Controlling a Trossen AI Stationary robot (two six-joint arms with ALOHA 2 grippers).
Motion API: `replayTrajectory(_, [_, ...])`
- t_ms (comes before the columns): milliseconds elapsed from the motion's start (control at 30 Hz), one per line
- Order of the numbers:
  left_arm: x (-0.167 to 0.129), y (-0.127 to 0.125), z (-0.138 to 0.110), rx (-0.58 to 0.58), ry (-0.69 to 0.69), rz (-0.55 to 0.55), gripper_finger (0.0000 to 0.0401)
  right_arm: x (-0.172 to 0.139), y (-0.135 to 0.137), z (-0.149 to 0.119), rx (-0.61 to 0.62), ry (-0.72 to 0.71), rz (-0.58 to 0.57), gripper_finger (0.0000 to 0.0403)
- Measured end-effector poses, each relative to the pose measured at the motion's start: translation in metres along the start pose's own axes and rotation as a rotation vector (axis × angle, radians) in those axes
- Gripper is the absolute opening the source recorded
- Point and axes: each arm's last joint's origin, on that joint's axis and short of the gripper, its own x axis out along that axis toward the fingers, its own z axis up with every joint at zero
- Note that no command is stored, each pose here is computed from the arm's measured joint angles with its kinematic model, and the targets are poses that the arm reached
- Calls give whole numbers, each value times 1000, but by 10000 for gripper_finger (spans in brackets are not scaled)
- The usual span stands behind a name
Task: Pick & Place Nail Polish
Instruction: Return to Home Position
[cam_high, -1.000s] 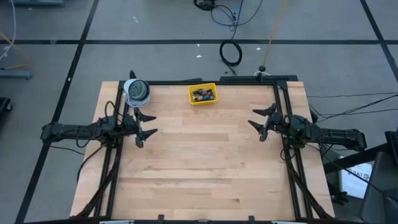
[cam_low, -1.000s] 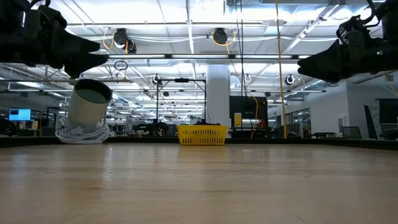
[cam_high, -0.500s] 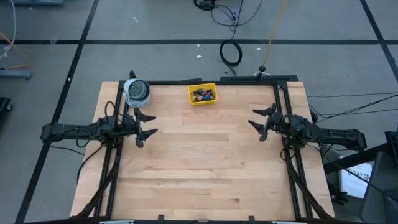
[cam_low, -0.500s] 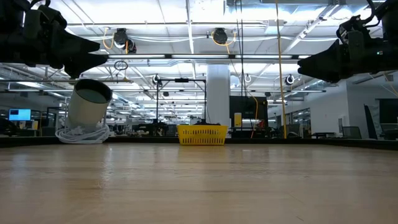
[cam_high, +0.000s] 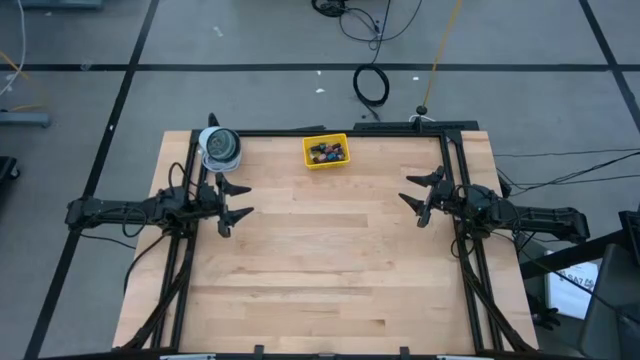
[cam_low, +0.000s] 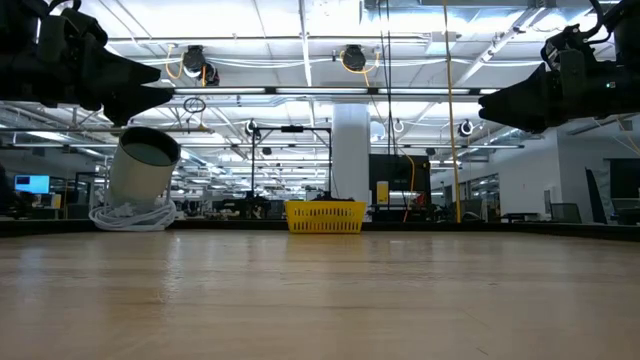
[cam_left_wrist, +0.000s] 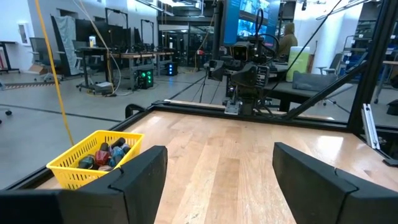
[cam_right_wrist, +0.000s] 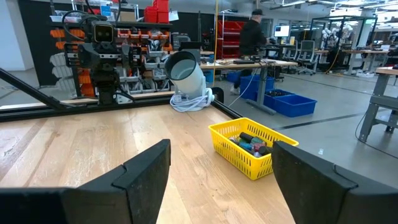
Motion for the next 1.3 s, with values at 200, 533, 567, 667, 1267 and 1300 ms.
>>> replayTrajectory(200, [0,0,0,0,0,0,280,0,0,0,0,0,0,267])
replayTrajectory(533, [0,0,0,0,0,0,284,0,0,0,0,0,0,267])
replayTrajectory(567, [0,0,0,0,0,0,283,0,0,0,0,0,0,267])
replayTrajectory(667, [0,0,0,0,0,0,279,0,0,0,0,0,0,267])
replayTrajectory(1267, [0,0,0,0,0,0,282,0,0,0,0,0,0,267])
replayTrajectory(1300, [0,0,0,0,0,0,283,0,0,0,0,0,0,267])
